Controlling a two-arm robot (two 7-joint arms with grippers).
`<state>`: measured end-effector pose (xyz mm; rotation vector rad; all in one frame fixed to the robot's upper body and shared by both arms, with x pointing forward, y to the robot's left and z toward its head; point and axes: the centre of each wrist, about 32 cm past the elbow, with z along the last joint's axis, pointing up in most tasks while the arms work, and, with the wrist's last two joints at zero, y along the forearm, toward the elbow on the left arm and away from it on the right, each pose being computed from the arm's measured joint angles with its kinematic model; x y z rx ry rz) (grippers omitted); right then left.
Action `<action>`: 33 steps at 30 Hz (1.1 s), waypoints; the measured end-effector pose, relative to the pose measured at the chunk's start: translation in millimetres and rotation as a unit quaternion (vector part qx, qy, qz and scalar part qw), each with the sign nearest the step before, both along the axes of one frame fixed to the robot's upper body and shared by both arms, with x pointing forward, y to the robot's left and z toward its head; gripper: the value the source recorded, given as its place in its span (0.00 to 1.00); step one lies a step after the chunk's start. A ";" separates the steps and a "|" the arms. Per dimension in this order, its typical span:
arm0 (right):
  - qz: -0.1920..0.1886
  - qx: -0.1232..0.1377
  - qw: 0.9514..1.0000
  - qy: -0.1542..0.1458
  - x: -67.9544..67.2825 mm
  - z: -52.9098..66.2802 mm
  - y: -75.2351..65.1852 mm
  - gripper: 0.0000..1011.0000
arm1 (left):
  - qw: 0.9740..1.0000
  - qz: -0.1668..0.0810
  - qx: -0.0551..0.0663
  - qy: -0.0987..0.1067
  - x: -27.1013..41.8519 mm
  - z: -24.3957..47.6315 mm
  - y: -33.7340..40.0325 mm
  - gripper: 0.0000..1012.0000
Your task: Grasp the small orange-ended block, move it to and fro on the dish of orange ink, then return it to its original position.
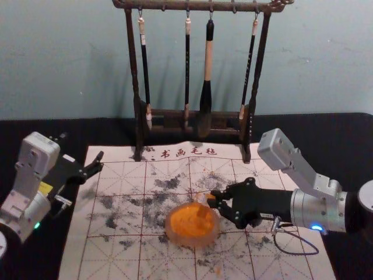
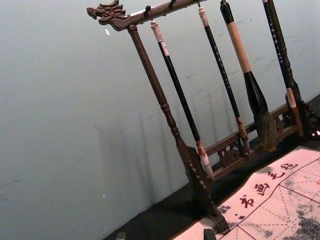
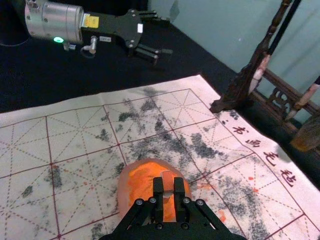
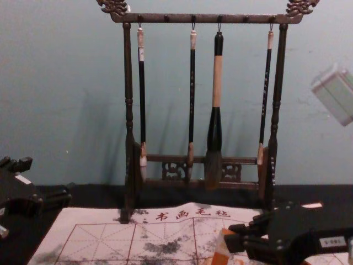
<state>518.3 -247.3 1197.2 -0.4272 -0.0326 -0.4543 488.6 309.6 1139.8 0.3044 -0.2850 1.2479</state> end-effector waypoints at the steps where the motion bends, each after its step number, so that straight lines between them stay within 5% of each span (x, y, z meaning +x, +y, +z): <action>1: 0.001 -0.002 1.000 0.001 -0.1 0.8 0.5 0.10 | 1.000 0.000 0.000 0.000 0.0 0.0 0.0 0.99; 33: 0.030 -0.051 0.998 0.022 10.4 9.1 24.3 0.10 | 1.000 0.000 0.000 0.000 0.0 0.0 0.0 0.99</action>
